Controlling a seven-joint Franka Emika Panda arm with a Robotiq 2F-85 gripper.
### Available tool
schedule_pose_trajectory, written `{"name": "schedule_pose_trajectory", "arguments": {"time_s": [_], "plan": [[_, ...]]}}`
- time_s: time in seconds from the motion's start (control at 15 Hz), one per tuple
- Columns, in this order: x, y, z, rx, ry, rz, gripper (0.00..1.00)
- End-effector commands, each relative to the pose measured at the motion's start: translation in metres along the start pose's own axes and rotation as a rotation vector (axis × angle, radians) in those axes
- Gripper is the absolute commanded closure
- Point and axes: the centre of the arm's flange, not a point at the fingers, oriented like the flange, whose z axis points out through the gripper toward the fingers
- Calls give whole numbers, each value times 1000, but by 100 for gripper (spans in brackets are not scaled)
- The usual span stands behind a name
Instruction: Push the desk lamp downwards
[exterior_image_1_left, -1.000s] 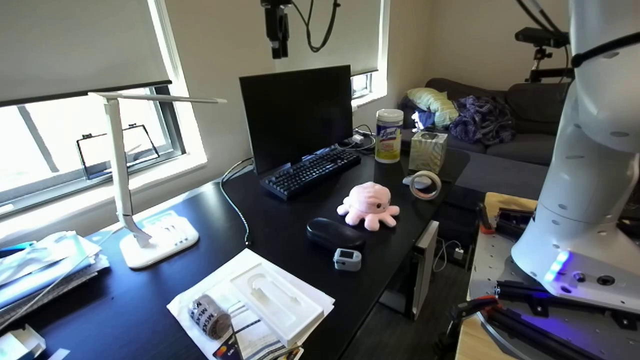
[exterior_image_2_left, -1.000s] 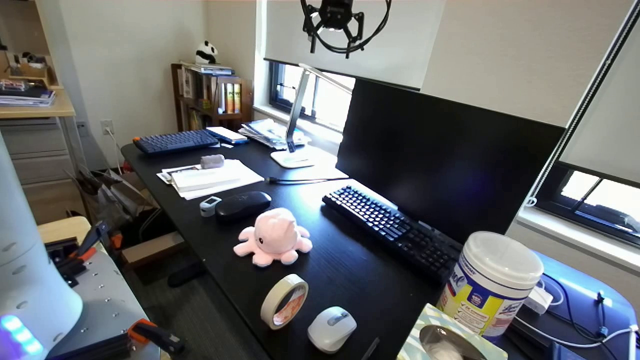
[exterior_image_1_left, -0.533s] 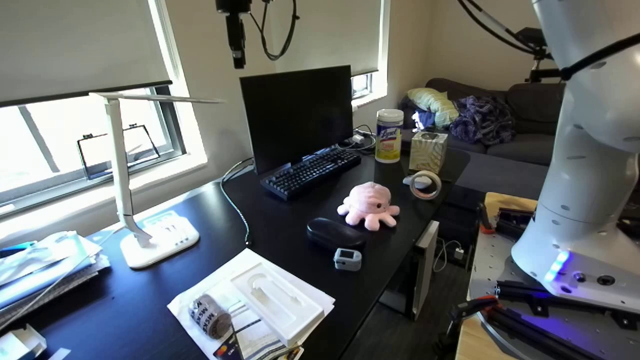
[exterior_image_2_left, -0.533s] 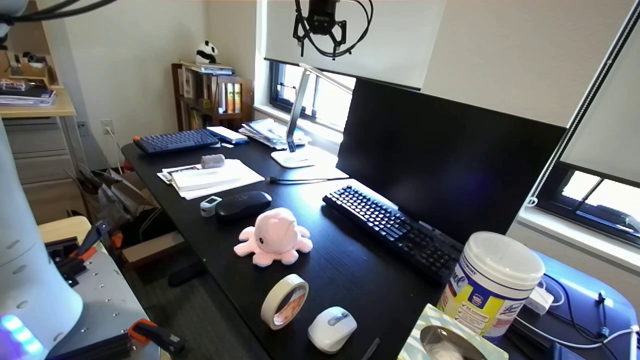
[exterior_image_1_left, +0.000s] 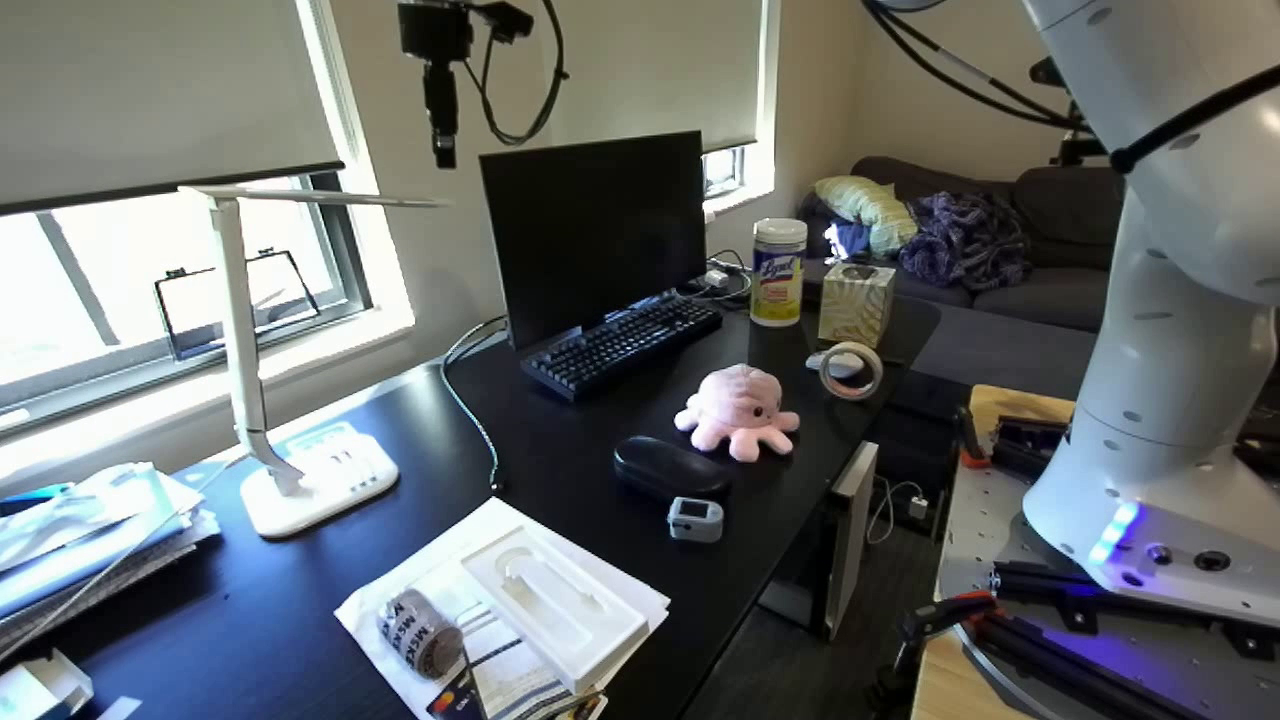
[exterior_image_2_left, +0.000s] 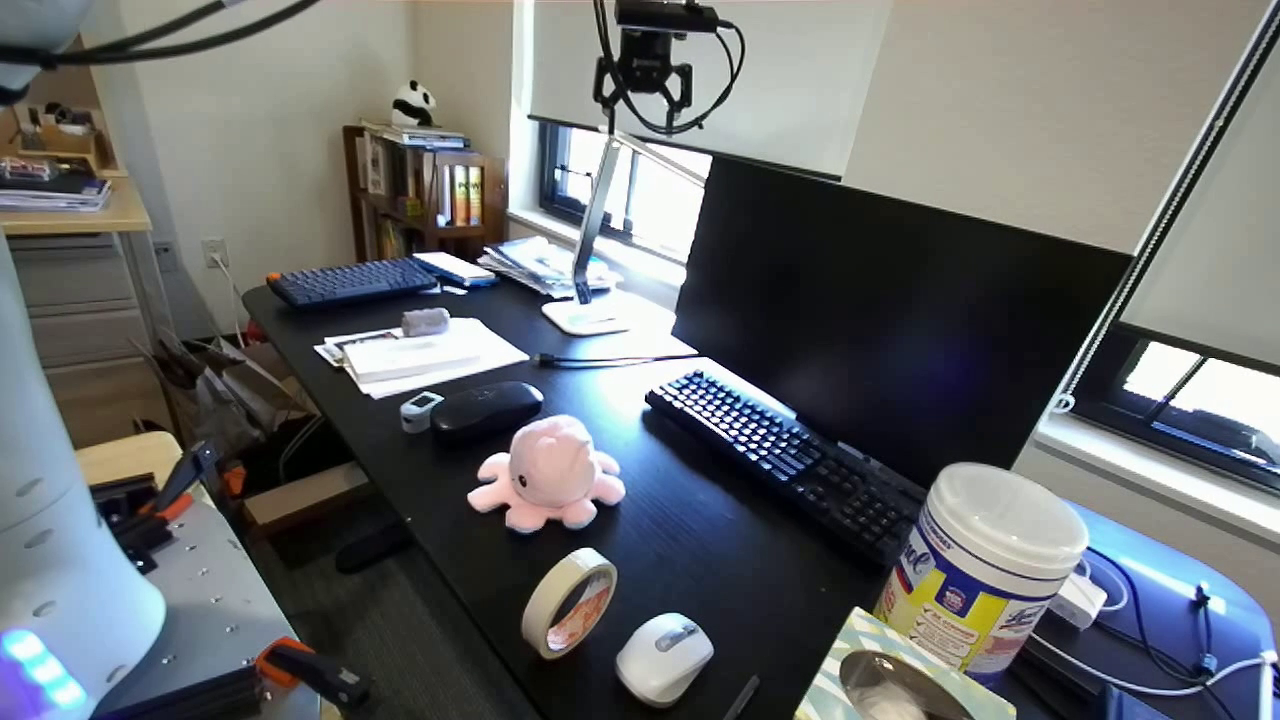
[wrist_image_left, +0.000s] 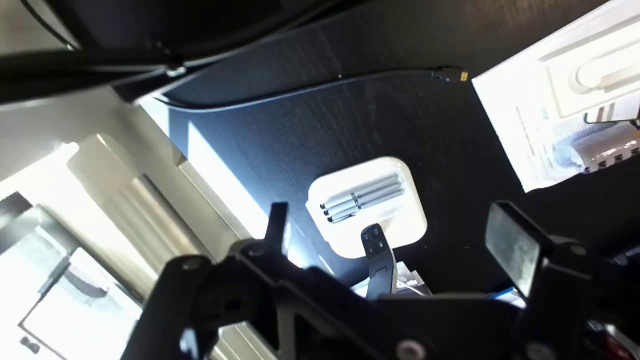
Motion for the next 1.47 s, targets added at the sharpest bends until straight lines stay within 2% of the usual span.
{"name": "schedule_pose_trajectory", "arguments": {"time_s": [0.0, 0.4, 0.73, 1.2, 1.33, 1.4], "plan": [[41, 19, 15, -45, 44, -128, 0], [60, 33, 34, -126, 57, -223, 0], [66, 44, 51, -66, 90, -298, 0], [69, 48, 69, -53, 105, -394, 0], [61, 38, 57, -51, 56, -373, 0], [55, 31, 50, -25, 26, -356, 0]]}}
